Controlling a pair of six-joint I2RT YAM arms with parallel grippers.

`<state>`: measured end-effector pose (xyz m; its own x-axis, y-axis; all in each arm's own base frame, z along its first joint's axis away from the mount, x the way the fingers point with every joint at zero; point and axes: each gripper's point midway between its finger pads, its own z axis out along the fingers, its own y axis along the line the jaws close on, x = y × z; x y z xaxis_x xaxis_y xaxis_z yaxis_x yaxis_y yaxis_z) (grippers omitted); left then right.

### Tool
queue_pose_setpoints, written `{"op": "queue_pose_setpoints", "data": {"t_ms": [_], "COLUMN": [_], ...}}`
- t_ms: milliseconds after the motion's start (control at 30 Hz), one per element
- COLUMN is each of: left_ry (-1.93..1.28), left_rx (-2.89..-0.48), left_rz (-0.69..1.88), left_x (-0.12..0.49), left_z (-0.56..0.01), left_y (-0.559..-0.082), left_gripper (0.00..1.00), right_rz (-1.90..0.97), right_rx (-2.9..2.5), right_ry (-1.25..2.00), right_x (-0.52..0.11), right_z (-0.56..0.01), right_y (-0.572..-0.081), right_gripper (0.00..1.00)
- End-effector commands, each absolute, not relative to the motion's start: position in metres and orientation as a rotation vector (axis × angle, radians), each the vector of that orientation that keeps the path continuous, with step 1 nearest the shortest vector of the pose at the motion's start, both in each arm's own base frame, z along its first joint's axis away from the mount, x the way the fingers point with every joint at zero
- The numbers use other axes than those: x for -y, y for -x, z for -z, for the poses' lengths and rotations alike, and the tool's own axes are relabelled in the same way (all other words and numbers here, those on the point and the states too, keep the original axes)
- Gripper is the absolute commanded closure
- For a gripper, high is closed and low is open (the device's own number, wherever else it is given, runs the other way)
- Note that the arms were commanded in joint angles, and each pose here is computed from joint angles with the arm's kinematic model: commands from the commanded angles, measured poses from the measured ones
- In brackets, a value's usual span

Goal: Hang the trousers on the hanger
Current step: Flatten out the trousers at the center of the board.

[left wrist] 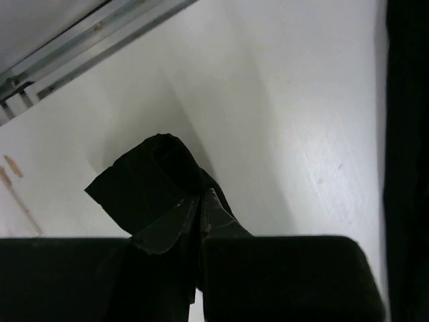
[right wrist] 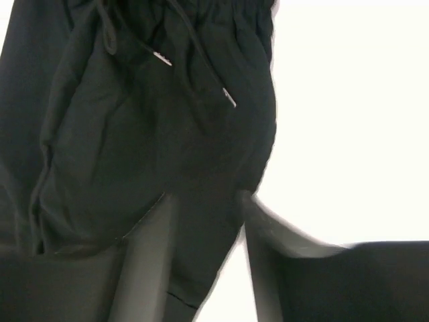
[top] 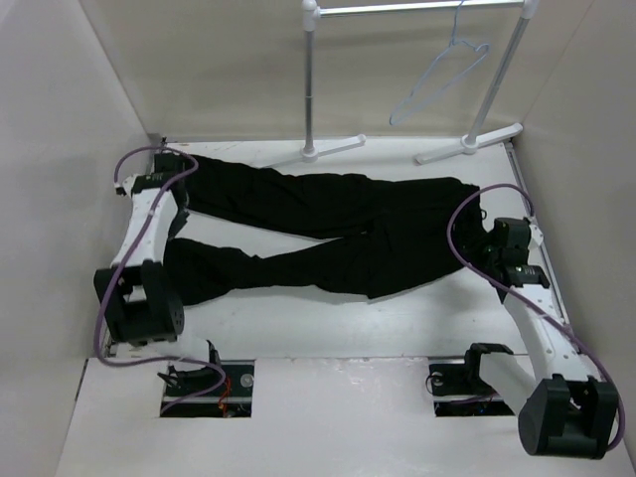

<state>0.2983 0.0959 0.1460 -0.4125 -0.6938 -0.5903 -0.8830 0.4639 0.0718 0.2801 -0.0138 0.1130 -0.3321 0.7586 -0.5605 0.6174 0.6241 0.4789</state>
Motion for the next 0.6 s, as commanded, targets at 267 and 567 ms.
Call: {"op": "queue_pose_setpoints", "data": {"t_ms": [267,567], "left_ry": [1.320,1.334], "left_rx": [-2.255,-2.024], "left_rz": [-0.482,-0.163], "left_x": [-0.146,-0.107], "left_z": [-0.147,-0.148], "left_y": [-0.357,-0.313], "left_gripper": [0.73,0.62], "right_rz": [-0.194,-0.156], "right_rx": [-2.036,-2.022], "right_ry": [-1.074,-1.194], "right_x": [0.023,0.041], "right_z": [-0.120,-0.102], "right_y": [-0.267,-0.276], "right_gripper": [0.35,0.32]}}
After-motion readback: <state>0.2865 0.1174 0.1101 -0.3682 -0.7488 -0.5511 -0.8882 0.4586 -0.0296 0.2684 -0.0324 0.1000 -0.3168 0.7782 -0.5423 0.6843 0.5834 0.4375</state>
